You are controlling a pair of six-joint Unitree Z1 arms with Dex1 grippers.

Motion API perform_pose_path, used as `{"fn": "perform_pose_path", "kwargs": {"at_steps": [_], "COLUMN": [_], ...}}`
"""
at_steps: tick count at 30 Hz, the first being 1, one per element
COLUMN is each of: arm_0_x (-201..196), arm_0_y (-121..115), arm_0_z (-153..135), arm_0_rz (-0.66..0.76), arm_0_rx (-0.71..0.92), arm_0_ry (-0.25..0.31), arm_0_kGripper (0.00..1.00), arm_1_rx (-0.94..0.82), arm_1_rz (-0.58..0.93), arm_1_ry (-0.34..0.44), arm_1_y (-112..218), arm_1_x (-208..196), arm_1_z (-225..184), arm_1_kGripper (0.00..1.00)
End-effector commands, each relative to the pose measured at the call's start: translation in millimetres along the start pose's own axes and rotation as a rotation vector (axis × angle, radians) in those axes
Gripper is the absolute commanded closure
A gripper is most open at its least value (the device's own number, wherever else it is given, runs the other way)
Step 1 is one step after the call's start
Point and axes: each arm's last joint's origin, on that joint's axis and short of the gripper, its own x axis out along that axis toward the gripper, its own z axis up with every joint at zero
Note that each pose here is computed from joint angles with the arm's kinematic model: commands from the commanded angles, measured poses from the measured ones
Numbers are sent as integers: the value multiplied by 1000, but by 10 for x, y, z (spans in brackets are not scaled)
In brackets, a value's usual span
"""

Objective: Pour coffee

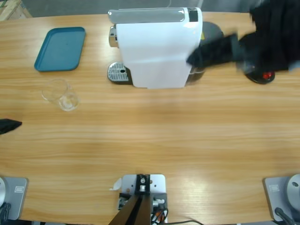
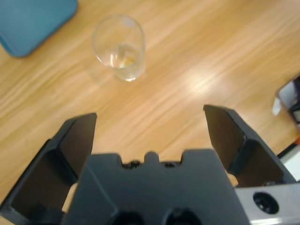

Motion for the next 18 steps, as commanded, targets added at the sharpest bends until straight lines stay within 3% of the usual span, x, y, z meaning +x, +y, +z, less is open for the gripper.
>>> {"fn": "perform_pose_path", "kwargs": {"at_steps": [1, 6, 10, 18], "arm_0_x": [239, 529, 725, 715], "arm_0_y": [50, 154, 303, 261], "arm_0_z": [147, -8, 28, -83], "arm_0_rz": [-15, 56, 99, -83], "arm_0_rx": [132, 176, 107, 71], "arm_0_ry": [-20, -93, -72, -133], "arm_0_kGripper": [0, 0, 0, 0], "arm_1_rx": [-90, -91, -91, -88], "arm_1_rz": [21, 59, 61, 82], "arm_1_ry": [88, 115, 121, 112], "arm_1_y": [-235, -291, -351, -314], "arm_1_x": [-55, 39, 92, 367], "arm_1_z": [-418, -595, -721, -791], "arm_1_kGripper": [0, 0, 0, 0]}}
